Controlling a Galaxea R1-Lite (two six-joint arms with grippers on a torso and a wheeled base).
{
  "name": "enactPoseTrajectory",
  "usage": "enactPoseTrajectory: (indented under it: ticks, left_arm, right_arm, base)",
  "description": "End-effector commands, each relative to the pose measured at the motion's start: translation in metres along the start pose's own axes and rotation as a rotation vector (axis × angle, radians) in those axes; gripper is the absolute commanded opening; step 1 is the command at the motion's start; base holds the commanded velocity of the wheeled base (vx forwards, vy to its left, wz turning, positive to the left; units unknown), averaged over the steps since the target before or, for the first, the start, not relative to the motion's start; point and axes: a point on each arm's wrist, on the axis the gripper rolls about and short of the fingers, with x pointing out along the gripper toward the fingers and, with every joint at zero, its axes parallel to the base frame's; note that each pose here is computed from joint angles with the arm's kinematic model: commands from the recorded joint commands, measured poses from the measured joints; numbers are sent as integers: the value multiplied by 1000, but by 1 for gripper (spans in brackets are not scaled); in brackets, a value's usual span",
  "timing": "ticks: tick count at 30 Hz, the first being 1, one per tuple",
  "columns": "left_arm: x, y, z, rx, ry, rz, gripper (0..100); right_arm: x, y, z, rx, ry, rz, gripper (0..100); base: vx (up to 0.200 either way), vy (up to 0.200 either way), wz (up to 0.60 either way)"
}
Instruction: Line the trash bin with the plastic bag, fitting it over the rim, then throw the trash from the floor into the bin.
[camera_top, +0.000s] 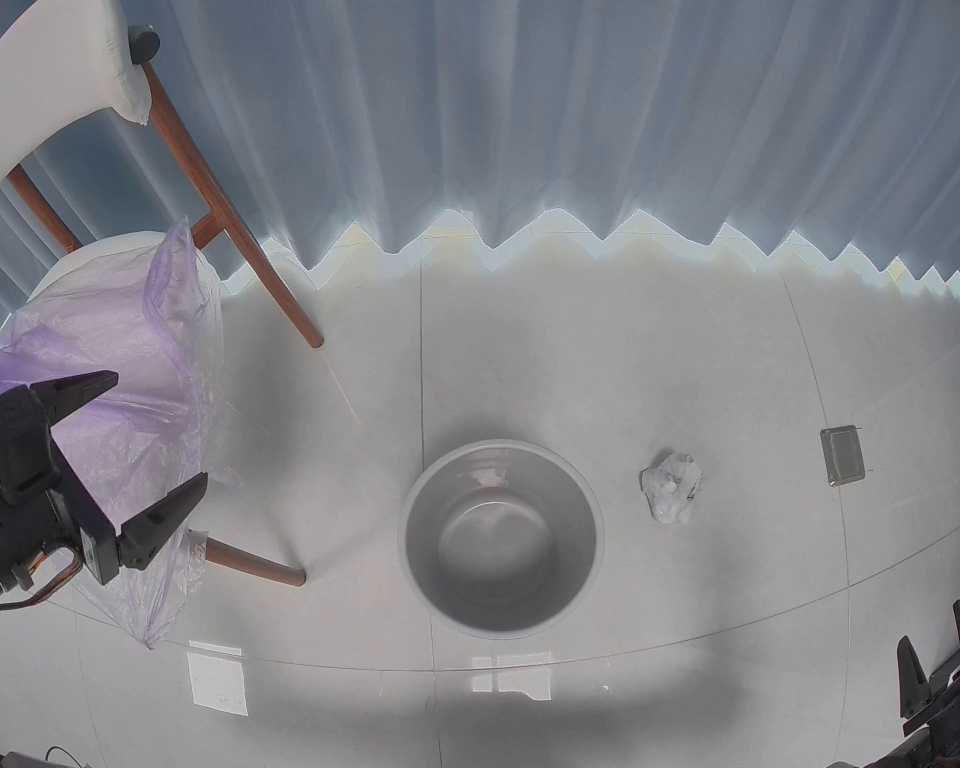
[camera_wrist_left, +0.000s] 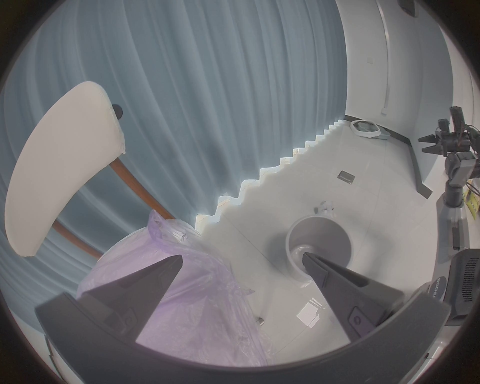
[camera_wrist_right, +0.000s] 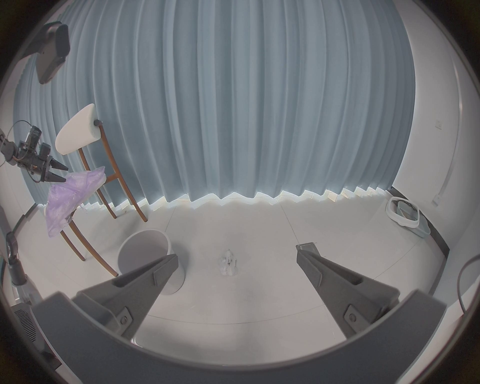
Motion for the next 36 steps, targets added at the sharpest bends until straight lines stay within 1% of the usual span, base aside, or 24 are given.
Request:
enactPoseTrajectory:
  ticks: [1, 10, 17, 24, 30, 36]
  left_arm:
    - [10, -2, -1, 2, 31, 3, 100]
    - [23, -5, -6, -16, 99, 43, 100]
    - [34, -7, -10, -4, 166, 118, 100]
    - [45, -10, -14, -9, 167, 135, 100]
    - [54, -12, -16, -27, 189, 187, 100]
    - [58, -13, -18, -35, 206, 189, 100]
  right_arm:
    - [0, 0, -5, 0, 1, -2, 100]
    - [0, 0, -5, 2, 1, -1, 100]
    - [0, 0, -5, 2, 1, -1, 100]
    - [0, 0, -5, 0, 1, -1, 100]
    - [0, 0, -5, 0, 2, -1, 100]
    - [0, 0, -5, 0, 1, -1, 100]
  base:
    - [0, 0, 0]
    - [0, 0, 0]
    - [0, 0, 0]
    - [0, 0, 0]
    - [0, 0, 0]
    - [0, 0, 0]
